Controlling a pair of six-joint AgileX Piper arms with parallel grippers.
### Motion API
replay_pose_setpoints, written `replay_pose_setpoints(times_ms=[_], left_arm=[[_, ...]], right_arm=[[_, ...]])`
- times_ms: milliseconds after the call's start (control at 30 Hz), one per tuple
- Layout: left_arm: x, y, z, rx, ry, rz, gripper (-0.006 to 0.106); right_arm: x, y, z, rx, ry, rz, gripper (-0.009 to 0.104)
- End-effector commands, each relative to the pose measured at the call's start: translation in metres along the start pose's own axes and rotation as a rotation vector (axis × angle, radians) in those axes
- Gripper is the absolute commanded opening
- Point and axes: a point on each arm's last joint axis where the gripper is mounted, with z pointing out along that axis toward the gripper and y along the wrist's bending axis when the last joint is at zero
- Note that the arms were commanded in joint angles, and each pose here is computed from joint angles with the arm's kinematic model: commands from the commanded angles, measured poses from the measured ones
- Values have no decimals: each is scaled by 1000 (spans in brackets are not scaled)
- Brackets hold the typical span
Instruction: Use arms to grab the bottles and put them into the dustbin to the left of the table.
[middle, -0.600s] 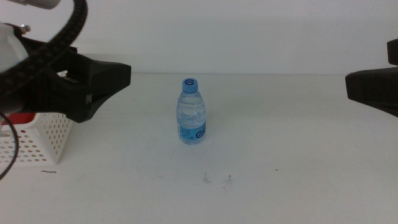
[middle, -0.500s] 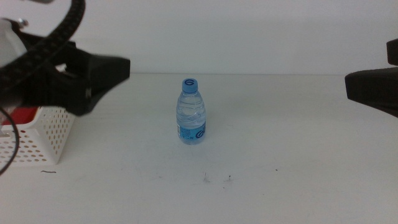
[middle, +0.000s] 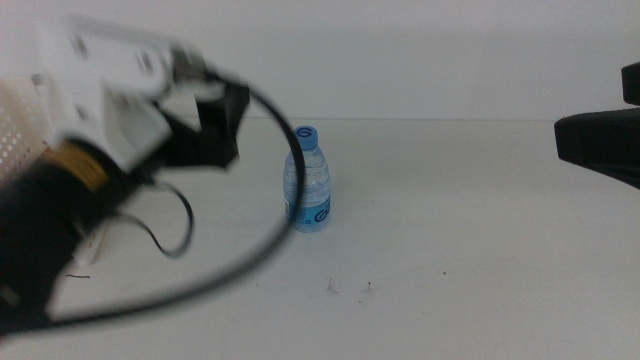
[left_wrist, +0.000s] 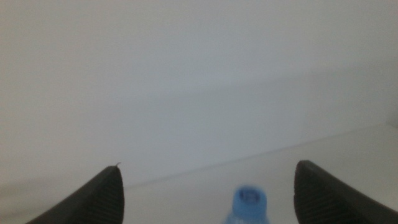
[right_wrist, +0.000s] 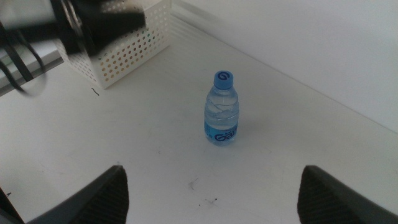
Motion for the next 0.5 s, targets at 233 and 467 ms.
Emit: replay_pose_setpoints(times_ms=[233, 467], left_arm=[[98, -10, 1, 1, -39, -64, 94], [135, -19, 14, 86, 63, 17, 94]], right_arm=[[-3, 1, -2, -6, -18, -5, 86], [-3, 1, -2, -7, -19, -4, 86]])
